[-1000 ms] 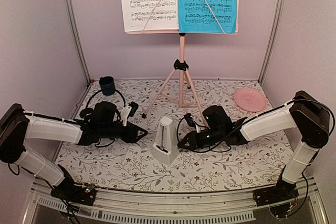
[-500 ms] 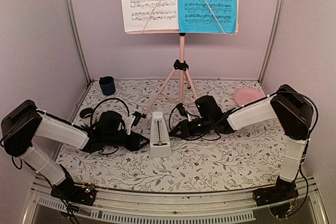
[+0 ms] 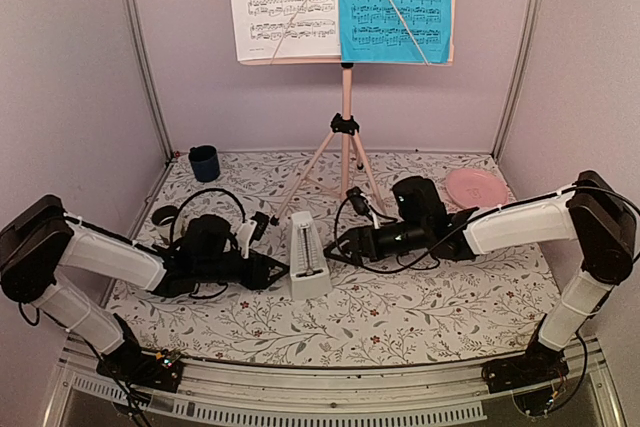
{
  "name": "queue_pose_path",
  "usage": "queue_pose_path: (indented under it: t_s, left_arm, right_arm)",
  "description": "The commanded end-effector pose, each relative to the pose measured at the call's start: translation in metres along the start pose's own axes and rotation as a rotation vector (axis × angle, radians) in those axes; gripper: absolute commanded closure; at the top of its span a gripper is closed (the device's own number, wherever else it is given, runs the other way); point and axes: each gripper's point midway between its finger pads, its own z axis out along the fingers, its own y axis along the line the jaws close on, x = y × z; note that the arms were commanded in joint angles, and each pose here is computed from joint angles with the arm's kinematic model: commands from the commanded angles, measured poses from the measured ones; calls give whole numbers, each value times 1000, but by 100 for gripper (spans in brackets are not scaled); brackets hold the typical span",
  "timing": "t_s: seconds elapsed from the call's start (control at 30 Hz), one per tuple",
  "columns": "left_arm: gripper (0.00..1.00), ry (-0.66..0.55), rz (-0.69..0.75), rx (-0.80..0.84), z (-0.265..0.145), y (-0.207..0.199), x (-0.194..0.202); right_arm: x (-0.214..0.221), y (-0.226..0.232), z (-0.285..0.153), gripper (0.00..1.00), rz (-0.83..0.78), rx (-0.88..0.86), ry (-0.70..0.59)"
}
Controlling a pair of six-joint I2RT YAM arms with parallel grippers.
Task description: Set up the instrument practice props
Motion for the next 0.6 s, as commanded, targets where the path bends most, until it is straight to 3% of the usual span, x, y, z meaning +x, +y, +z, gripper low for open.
queue_pose_path:
  t_s: [0.0,0.23,0.57]
  left_arm:
    - [52,-41,8,5,-2,-5,-8]
    - [50,-68,31,-35,-6,-3,-21]
    - [48,-79,43,-40,-7,-5,-28]
  right_arm:
    - [-8,32,-5,10,-113,-14,-60]
    - [-30,48,1,7,-206,43,-110]
    - [-39,43,22,14,-224,114,-79]
